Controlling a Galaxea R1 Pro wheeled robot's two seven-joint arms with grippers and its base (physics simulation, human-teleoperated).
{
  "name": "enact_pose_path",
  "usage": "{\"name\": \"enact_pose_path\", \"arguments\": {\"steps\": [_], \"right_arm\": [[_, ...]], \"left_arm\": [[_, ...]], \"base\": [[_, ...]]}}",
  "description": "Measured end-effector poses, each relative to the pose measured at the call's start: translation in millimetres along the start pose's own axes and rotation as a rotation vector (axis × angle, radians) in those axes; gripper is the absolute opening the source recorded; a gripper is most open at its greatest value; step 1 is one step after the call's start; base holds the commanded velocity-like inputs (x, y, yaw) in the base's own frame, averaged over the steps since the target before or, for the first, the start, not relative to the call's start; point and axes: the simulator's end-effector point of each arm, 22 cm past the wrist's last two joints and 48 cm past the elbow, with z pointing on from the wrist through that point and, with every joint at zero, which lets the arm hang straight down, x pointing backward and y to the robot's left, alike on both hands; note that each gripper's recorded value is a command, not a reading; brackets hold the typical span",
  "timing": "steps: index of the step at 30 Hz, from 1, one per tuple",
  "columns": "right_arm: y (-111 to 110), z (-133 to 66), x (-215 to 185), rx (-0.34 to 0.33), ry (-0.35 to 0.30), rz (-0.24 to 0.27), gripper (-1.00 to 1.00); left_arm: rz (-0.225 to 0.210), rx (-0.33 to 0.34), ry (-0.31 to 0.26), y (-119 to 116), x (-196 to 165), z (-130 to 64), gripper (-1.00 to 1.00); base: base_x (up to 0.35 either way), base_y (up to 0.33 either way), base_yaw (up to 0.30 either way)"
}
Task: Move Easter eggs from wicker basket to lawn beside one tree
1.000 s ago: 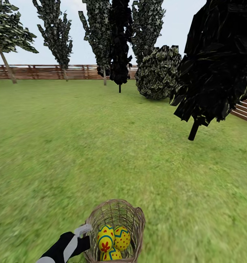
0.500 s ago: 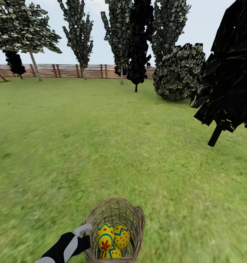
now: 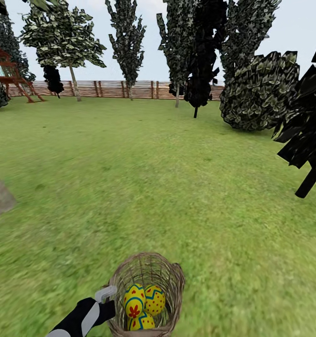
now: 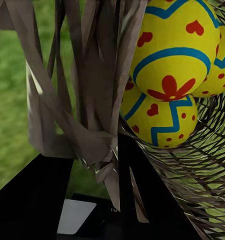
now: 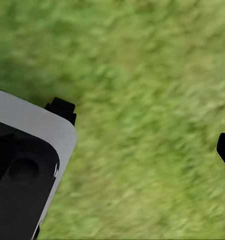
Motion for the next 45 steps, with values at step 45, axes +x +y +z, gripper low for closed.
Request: {"name": "enact_pose_path", "arguments": {"steps": [45], "right_arm": [[-6, 1.9, -5, 0.005, -0.045, 0.006, 1.0]], "left_arm": [[-0.003, -0.02, 0.012, 13, 3, 5.1, -1.0]], "base": [[0.0, 0.0, 0.25]]}}
